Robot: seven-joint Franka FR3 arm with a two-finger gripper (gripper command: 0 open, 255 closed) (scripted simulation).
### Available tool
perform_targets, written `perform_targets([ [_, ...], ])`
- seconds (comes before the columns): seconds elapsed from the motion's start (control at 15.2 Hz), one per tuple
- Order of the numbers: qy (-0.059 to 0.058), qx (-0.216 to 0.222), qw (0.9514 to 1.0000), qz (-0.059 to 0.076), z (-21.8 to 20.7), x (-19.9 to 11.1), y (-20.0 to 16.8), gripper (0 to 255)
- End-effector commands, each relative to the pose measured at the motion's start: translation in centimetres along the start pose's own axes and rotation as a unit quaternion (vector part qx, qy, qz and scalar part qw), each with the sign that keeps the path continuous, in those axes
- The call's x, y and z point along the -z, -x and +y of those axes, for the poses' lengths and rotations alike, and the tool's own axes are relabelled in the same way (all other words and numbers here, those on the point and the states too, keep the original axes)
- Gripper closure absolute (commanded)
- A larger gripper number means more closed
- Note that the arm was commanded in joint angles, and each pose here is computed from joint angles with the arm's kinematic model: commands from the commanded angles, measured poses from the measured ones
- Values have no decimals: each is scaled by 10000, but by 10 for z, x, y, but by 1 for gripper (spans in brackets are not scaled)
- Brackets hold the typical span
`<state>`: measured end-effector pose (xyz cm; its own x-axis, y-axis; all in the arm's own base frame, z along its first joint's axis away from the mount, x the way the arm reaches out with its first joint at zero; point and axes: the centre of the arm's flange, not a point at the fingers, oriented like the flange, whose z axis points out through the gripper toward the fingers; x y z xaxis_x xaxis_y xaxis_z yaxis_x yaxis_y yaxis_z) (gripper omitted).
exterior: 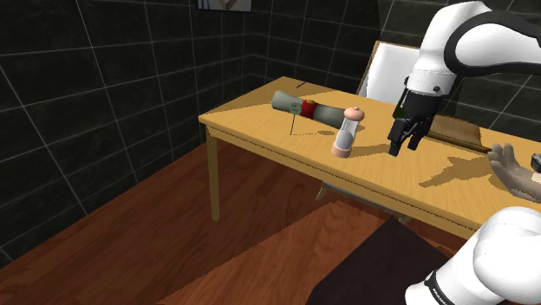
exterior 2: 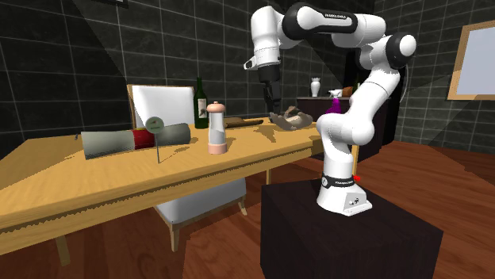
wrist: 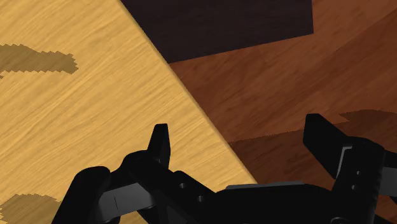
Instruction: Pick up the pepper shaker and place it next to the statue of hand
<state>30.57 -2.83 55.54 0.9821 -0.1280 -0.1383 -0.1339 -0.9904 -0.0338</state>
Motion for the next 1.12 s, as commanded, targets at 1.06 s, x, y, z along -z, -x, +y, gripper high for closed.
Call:
perform_targets([
  [1.06, 277, 1150, 9928, 202, 15, 75, -188, 0],
])
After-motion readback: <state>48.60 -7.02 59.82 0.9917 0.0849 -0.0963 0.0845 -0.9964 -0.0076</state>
